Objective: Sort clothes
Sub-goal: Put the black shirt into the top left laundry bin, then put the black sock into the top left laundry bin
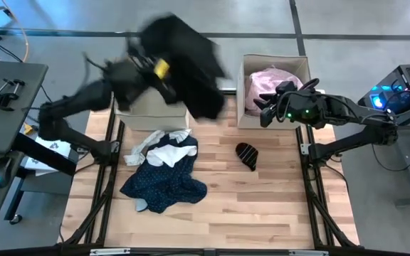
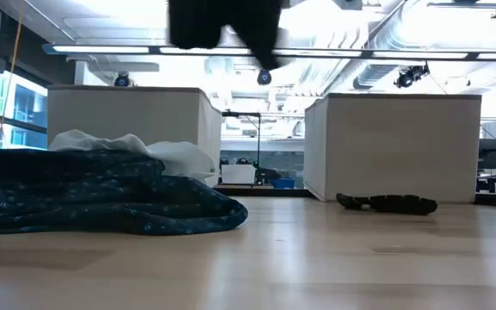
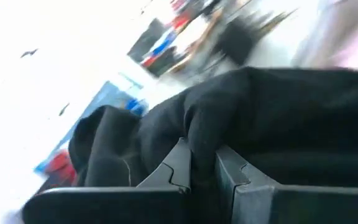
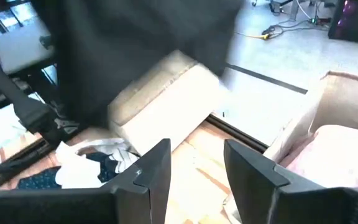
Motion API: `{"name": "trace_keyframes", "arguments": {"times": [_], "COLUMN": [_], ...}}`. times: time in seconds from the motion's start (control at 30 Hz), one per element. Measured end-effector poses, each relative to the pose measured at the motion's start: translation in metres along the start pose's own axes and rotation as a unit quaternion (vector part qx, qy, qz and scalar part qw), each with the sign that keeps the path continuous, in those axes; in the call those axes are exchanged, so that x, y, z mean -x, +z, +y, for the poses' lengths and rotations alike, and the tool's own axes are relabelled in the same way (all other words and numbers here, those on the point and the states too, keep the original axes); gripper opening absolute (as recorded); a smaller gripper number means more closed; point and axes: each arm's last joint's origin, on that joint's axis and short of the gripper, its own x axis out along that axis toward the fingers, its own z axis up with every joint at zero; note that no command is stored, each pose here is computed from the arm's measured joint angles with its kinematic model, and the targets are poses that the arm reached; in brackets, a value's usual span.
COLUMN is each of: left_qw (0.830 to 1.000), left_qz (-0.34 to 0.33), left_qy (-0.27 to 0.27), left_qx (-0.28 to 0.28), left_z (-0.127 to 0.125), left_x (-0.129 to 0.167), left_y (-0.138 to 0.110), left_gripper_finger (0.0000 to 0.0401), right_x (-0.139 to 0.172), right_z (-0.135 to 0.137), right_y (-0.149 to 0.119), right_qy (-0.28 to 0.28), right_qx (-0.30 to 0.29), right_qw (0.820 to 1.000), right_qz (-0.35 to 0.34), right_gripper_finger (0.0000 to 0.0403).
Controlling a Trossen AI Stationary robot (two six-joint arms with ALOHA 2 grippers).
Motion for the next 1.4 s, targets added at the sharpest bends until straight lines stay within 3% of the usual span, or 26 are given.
{"name": "trace_keyframes", "arguments": {"times": [0.07, 0.17, 0.33, 0.43, 0.6, 0.7, 0.77, 0.87, 1.0, 1.1, 1.23, 1.33, 1.4], "left_qw": [0.999, 0.995, 0.979, 0.945, 0.861, 0.832, 0.83, 0.834, 0.831, 0.833, 0.84, 0.833, 0.827], "left_qz": [0.033, 0.088, 0.176, 0.261, 0.373, 0.407, 0.422, 0.461, 0.487, 0.479, 0.437, 0.393, 0.361], "left_qy": [0.033, 0.035, -0.081, -0.171, -0.329, -0.366, -0.356, -0.294, -0.251, -0.237, -0.241, -0.265, -0.286], "left_qx": [-0.008, -0.019, 0.062, 0.096, 0.11, 0.093, 0.084, 0.075, 0.098, 0.144, 0.211, 0.285, 0.323], "left_z": [0.019, 0.029, 0.02, -0.002, -0.047, -0.073, -0.087, -0.096, -0.084, -0.067, -0.042, -0.026, -0.018], "left_x": [-0.008, -0.027, -0.061, -0.078, -0.095, -0.117, -0.134, -0.155, -0.16, -0.15, -0.123, -0.096, -0.077], "left_y": [-0.015, -0.039, -0.085, -0.108, -0.129, -0.138, -0.145, -0.159, -0.171, -0.168, -0.153, -0.136, -0.124], "left_gripper_finger": [0.0011, 0.0012, 0.0013, 0.0013, 0.0014, 0.0014, 0.0018, 0.0035, 0.0085, 0.0128, 0.0169, 0.0181, 0.0182], "right_x": [0.0, 0.0, 0.0, 0.0, 0.0, 0.0, -0.001, -0.001, -0.001, -0.003, -0.008, -0.009, -0.008], "right_z": [0.0, 0.0, 0.0, 0.0, 0.0, 0.0, 0.0, 0.001, 0.003, 0.012, 0.04, 0.067, 0.079], "right_y": [0.0, 0.0, 0.0, 0.0, 0.0, 0.0, 0.0, -0.001, -0.002, -0.007, -0.024, -0.048, -0.071], "right_qy": [0.0, 0.0, 0.0, 0.0, 0.001, 0.001, 0.0, 0.007, 0.024, 0.044, 0.104, 0.169, 0.174], "right_qx": [-0.009, -0.022, -0.038, -0.046, -0.049, -0.049, -0.05, -0.054, -0.059, -0.043, 0.029, 0.094, 0.135], "right_qw": [1.0, 1.0, 0.999, 0.999, 0.999, 0.999, 0.999, 0.998, 0.998, 0.997, 0.991, 0.969, 0.951], "right_qz": [0.0, 0.0, 0.001, 0.001, 0.002, 0.002, 0.002, 0.007, 0.019, 0.035, 0.084, 0.152, 0.215], "right_gripper_finger": [0.0137, 0.0137, 0.0137, 0.0137, 0.0137, 0.0137, 0.0137, 0.0137, 0.0137, 0.0137, 0.0137, 0.0137, 0.0137]}}
